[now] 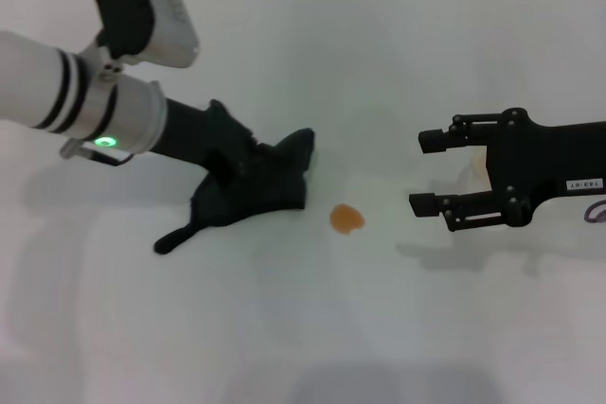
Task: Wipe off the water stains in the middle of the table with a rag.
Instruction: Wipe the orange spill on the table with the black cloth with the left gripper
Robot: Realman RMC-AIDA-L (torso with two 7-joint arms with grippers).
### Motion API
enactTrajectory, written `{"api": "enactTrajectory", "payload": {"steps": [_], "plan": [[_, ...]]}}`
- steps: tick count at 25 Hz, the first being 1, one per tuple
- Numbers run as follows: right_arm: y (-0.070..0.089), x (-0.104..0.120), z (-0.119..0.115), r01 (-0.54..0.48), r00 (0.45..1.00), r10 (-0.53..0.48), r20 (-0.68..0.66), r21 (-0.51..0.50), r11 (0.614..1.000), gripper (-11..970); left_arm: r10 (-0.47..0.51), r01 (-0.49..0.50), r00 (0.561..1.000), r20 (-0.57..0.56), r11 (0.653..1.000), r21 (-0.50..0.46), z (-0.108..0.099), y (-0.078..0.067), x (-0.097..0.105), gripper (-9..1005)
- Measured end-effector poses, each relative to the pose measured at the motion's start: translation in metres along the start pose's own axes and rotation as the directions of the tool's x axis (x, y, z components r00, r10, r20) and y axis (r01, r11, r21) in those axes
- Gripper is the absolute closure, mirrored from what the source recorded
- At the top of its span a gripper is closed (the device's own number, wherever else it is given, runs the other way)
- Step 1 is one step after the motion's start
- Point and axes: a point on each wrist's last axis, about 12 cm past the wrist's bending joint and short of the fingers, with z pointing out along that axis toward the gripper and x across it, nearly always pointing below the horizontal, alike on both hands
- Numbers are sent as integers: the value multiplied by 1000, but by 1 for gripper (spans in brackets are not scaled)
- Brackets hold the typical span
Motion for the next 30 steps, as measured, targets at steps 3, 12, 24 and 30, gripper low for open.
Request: {"api": "enactTrajectory", "payload": {"steps": [3,12,24,30], "plan": [[0,-1,0,1,1000,-1,4,-1,1000,206,21,-21,999,33,1000,-4,5,1,-6,923],[0,-3,0,10,1000,-10,5,-1,1000,205,51,-51,995,88,999,5,20,0,-18,924],[0,-3,0,13,1000,-13,4,-3,1000,204,89,-97,991,96,991,87,41,-23,-22,925],[1,-3,2,13,1000,-13,1,-12,1000,204,96,-107,992,78,981,160,48,-37,-21,925]]}}
